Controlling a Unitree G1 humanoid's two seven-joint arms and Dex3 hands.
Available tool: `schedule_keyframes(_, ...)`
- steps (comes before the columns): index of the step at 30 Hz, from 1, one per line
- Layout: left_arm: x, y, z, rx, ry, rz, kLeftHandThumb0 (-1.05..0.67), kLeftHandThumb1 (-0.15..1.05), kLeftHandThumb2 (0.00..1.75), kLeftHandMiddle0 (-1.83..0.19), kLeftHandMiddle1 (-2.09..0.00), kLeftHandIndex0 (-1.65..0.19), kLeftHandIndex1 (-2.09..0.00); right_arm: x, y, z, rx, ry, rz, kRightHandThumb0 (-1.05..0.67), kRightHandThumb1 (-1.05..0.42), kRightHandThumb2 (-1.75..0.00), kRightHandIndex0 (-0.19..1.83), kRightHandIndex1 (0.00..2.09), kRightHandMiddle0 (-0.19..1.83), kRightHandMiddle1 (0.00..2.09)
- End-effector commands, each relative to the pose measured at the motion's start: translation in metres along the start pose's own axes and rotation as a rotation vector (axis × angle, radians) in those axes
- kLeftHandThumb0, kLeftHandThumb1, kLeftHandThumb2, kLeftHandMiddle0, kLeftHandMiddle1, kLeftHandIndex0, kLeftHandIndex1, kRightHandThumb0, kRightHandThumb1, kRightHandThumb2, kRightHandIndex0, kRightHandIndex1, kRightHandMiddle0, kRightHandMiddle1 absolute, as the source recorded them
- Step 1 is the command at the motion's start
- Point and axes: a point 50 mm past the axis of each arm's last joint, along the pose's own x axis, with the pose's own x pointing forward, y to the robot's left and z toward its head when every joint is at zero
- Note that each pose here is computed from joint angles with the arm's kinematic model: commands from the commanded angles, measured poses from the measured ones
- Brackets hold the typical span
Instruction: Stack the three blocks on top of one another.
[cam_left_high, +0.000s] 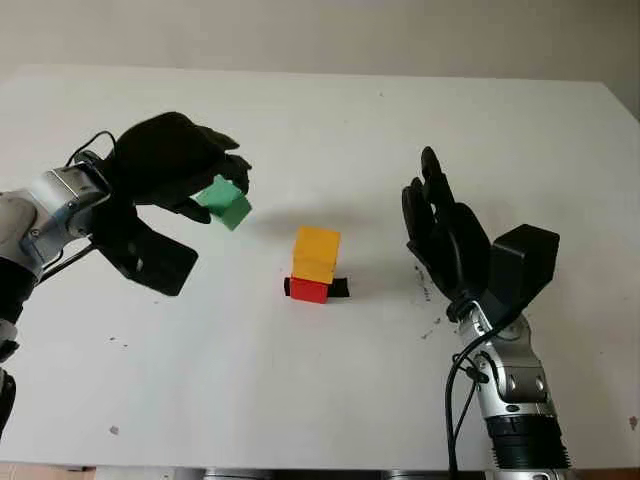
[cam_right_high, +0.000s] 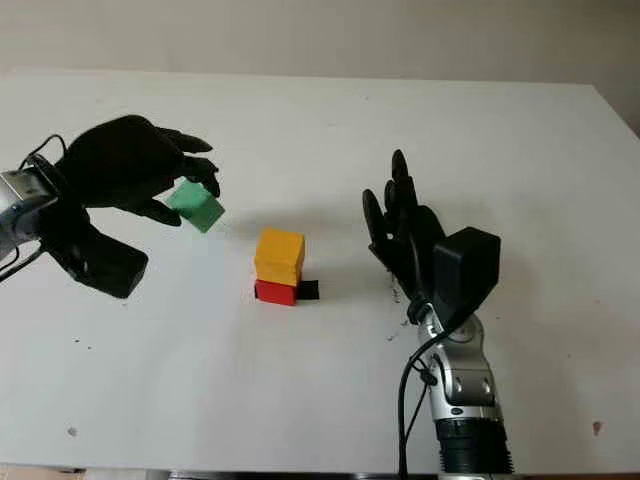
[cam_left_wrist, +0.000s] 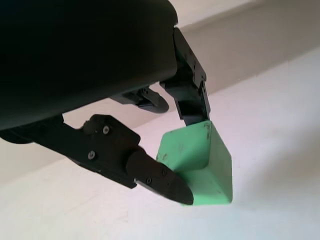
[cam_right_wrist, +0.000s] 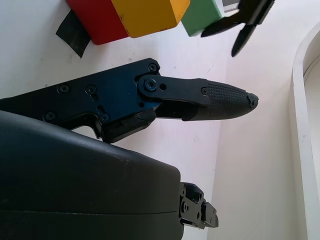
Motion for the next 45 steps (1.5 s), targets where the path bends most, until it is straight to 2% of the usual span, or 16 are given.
schedule_keyframes(1, -0.002, 0.005, 0.001, -0.063, 0.007, 0.033, -0.38, 0.96, 0.05, -0.46, -0.05, -0.56, -0.94, -0.002, -0.001, -0.001, 0.003, 0.000, 0.001, -0.76, -1.05, -0.49, -0.19, 0.00, -0.19, 0.02)
schedule_keyframes(6, -0.004, 0.015, 0.000, -0.179, 0.011, 0.060, -0.39, 0.97, 0.06, -0.46, -0.05, -0.52, -1.05, -0.002, -0.001, -0.001, -0.001, 0.010, 0.010, -0.76, -1.05, -0.49, -0.19, 0.00, -0.19, 0.01)
schedule_keyframes(12, -0.004, 0.038, -0.001, -0.347, 0.021, 0.017, -0.30, 0.98, 0.06, -0.43, -0.04, -0.47, -1.12, -0.002, -0.001, -0.002, 0.003, 0.023, 0.021, -0.75, -1.05, -0.49, -0.19, 0.00, -0.19, 0.00)
schedule_keyframes(18, 0.000, 0.073, 0.009, -0.369, 0.041, -0.148, -0.34, 1.02, 0.06, -0.33, -0.02, -0.39, -1.21, -0.001, 0.001, -0.001, 0.000, 0.029, 0.018, -0.77, -1.05, -0.47, -0.19, 0.00, -0.19, 0.01)
schedule_keyframes(23, 0.007, 0.105, 0.026, -0.299, 0.030, -0.279, -0.36, 1.02, 0.06, -0.34, -0.04, -0.38, -1.25, 0.001, 0.004, -0.001, -0.003, 0.036, 0.024, -0.78, -1.05, -0.47, -0.19, 0.00, -0.19, 0.02)
schedule_keyframes(25, 0.010, 0.116, 0.030, -0.310, 0.053, -0.326, -0.39, 1.01, 0.05, -0.35, -0.05, -0.39, -1.28, 0.002, 0.007, -0.001, -0.002, 0.032, 0.028, -0.77, -1.05, -0.47, -0.19, 0.00, -0.19, 0.03)
schedule_keyframes(28, 0.014, 0.130, 0.036, -0.311, 0.072, -0.372, -0.42, 1.01, 0.05, -0.39, -0.07, -0.35, -1.37, 0.003, 0.011, -0.002, -0.004, 0.033, 0.034, -0.76, -1.05, -0.48, -0.19, 0.00, -0.19, 0.01)
schedule_keyframes(30, 0.017, 0.139, 0.041, -0.316, 0.058, -0.397, -0.42, 1.01, 0.05, -0.40, -0.06, -0.33, -1.40, 0.004, 0.013, -0.003, -0.003, 0.030, 0.032, -0.76, -1.05, -0.48, -0.19, 0.00, -0.19, 0.01)
schedule_keyframes(34, 0.021, 0.146, 0.045, -0.347, 0.052, -0.431, -0.46, 1.02, 0.06, -0.41, -0.06, -0.32, -1.46, 0.005, 0.016, -0.004, 0.000, 0.026, 0.029, -0.76, -1.05, -0.49, -0.19, 0.00, -0.19, 0.02)
schedule_keyframes(40, 0.024, 0.144, 0.059, -0.391, 0.103, -0.467, -0.43, 1.02, 0.05, -0.40, -0.05, -0.19, -1.51, 0.006, 0.020, -0.008, 0.014, 0.013, 0.023, -0.76, -1.05, -0.51, -0.19, 0.00, -0.19, 0.01)
schedule_keyframes(43, 0.023, 0.136, 0.058, -0.466, 0.085, -0.485, -0.56, 1.04, 0.06, -0.40, -0.05, -0.24, -1.59, 0.006, 0.020, -0.009, 0.011, 0.013, 0.019, -0.76, -1.05, -0.51, -0.19, 0.00, -0.19, 0.02)
schedule_keyframes(45, 0.022, 0.132, 0.058, -0.511, 0.085, -0.489, -0.57, 1.04, 0.06, -0.43, -0.06, -0.32, -1.54, 0.006, 0.019, -0.010, 0.012, 0.014, 0.019, -0.77, -1.05, -0.50, -0.19, 0.00, -0.19, 0.03)
